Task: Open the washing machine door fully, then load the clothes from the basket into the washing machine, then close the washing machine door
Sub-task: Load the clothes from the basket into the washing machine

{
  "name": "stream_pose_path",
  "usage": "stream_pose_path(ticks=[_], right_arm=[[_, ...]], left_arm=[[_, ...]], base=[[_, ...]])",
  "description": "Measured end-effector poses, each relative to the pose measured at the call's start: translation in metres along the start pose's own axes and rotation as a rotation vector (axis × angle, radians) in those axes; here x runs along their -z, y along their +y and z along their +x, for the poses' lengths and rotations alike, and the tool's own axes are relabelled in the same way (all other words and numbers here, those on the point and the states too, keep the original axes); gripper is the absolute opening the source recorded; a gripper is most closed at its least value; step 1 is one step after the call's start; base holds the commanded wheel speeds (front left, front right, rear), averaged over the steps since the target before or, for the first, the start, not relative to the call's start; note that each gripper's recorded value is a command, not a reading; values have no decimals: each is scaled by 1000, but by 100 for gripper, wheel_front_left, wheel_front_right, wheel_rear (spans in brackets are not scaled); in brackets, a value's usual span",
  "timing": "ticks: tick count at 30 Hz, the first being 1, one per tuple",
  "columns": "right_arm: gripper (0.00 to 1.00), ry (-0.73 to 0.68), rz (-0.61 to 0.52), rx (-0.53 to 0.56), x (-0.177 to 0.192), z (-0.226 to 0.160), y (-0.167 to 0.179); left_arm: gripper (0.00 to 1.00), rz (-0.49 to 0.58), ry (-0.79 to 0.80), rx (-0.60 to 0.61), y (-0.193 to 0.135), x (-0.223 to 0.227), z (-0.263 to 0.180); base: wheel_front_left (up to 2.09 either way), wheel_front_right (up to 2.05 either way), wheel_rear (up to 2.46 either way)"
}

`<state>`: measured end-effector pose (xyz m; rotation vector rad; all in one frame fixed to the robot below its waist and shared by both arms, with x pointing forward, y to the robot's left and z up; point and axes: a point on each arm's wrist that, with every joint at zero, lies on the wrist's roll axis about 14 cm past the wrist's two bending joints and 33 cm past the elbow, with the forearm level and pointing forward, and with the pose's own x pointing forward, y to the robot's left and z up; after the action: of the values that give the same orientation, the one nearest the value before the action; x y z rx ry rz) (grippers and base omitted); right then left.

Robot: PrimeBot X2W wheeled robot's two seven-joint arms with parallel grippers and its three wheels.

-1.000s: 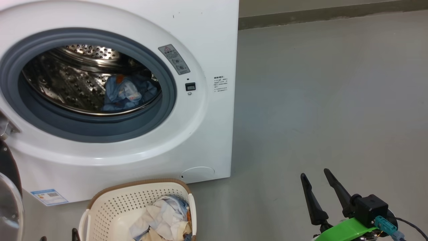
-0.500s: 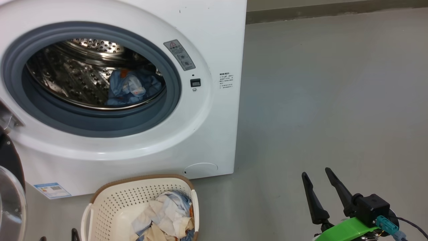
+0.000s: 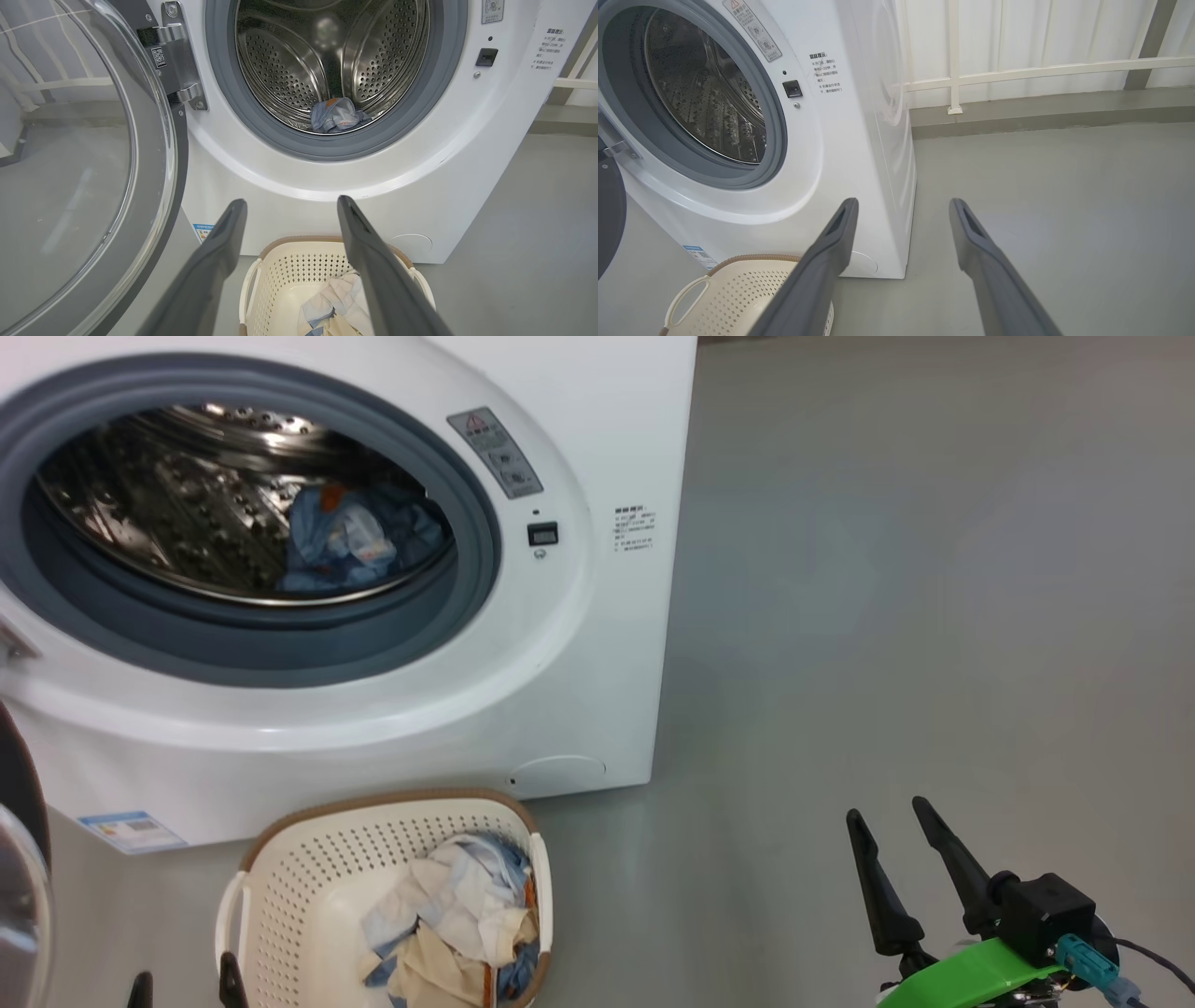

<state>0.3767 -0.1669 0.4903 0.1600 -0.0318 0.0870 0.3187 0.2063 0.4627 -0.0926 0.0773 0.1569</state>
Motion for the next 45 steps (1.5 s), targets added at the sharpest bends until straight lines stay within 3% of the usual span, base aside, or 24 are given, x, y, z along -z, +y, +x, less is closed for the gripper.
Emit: stream_pose_path(ticks=[17,26,45], right_arm=[[100,110,7,8,48,43,-9],[100,158,9,4,78,68,-13],[100,292,35,96,147,75,-50]], left_arm=[[100,-66,141,119,-33,57,79],[100,-79,276,178,-49,114,114],[100,-126,610,335,-91,250,153]], base=[[0,0,0],[0,0,0],[0,0,0]])
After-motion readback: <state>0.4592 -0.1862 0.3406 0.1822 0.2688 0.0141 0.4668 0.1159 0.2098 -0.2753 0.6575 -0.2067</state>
